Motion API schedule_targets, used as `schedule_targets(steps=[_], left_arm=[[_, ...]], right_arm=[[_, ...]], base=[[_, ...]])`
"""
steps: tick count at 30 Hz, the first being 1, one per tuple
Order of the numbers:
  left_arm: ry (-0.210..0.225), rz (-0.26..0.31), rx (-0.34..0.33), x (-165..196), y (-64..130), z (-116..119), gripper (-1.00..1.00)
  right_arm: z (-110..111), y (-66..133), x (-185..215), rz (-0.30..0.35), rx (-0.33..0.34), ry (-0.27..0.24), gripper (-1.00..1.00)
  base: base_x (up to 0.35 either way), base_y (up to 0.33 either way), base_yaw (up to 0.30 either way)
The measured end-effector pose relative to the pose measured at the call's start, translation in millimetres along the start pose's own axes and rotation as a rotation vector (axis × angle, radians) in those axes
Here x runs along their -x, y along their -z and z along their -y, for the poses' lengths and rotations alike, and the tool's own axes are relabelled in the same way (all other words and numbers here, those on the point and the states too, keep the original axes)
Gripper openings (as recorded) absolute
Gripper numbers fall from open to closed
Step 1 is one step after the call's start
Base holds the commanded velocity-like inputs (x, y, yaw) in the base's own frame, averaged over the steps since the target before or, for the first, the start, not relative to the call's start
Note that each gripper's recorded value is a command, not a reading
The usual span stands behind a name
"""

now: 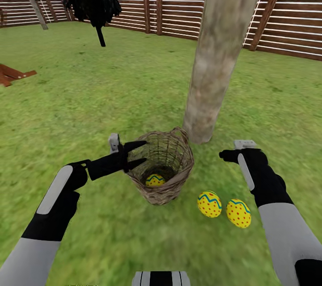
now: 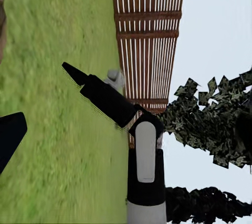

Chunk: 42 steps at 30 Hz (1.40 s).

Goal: Take the three Easter eggs out of the wicker basket on the lawn in the garden, then place them on the lawn next to a single tree (choose any tree) so that all three eggs are next to the same tree and none are left in the basket.

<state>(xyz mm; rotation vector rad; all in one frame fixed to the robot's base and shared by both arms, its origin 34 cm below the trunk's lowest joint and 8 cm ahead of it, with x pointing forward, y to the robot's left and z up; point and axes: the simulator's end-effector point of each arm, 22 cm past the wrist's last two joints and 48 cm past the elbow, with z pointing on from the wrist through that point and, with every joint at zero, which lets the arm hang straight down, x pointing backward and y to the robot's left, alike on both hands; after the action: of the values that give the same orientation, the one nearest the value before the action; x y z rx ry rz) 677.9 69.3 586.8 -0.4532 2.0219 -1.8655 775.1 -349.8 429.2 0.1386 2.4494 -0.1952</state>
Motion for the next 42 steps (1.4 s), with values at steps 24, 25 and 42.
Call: schedule_targets(steps=[24,25,42], left_arm=[[-0.086,0.01,-0.045,-7,10.0,60,1.0],[-0.089,0.01,-0.046,-8,10.4,62,1.0],[-0.151,0.016,-0.078,-16,18.8,104,1.0]], right_arm=[[5,77.2,52,0.097,0.012,-0.008,1.0],[6,80.7,55,0.103,0.013,-0.009,1.0],[9,126.0,81,0.184,0.02,-0.016,1.0]], base=[[0.0,0.0,0.287],[0.0,0.0,0.287],[0.0,0.0,0.287]])
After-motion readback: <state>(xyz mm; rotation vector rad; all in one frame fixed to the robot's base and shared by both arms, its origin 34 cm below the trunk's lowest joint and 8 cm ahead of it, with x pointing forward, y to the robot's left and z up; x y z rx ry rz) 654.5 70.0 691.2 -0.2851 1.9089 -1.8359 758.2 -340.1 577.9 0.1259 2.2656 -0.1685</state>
